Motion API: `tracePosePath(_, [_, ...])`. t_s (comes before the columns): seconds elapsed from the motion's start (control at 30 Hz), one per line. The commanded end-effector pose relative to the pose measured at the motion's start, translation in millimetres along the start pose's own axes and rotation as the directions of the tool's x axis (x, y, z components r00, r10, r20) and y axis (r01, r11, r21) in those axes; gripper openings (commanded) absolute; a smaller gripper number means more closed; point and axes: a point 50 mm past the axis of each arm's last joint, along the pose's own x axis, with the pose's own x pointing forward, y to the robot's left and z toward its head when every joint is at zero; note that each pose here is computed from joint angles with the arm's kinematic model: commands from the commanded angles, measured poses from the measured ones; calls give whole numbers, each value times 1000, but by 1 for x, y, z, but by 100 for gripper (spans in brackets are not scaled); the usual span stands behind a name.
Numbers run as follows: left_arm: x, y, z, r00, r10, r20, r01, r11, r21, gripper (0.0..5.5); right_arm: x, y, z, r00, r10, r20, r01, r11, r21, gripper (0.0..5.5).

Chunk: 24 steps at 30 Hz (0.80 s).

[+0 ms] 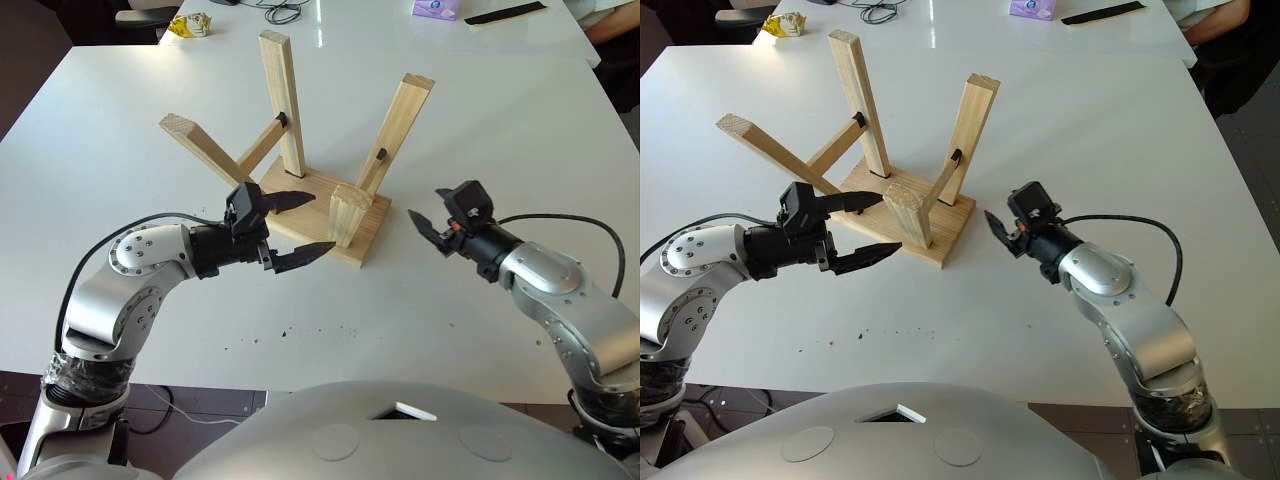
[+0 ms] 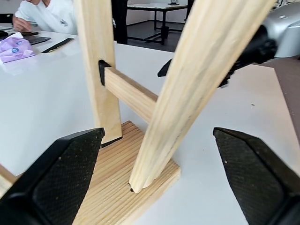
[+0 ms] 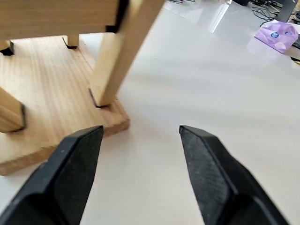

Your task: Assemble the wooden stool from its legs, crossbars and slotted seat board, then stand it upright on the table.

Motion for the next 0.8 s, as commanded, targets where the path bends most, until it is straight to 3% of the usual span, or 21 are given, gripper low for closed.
tracePosePath(0.03, [4,-7,7,997,-82,14,82,996,-30,430,8,-58,8,981,-165,99,168,986,-20,299])
tracePosePath(0.13, [10,-9,8,995,-99,14,99,995,-28,430,22,-101,31,948,-239,208,255,965,-58,299])
tracePosePath(0.23, [10,-2,12,995,-97,6,97,995,-14,430,39,-124,74,904,-237,356,281,957,-77,299])
tracePosePath(0.4, [7,5,18,994,-99,36,100,995,-20,430,31,-114,137,806,-81,586,59,997,56,299])
tracePosePath(0.8, [10,9,25,992,-83,100,88,995,-47,430,30,-102,192,679,28,734,-206,966,153,299])
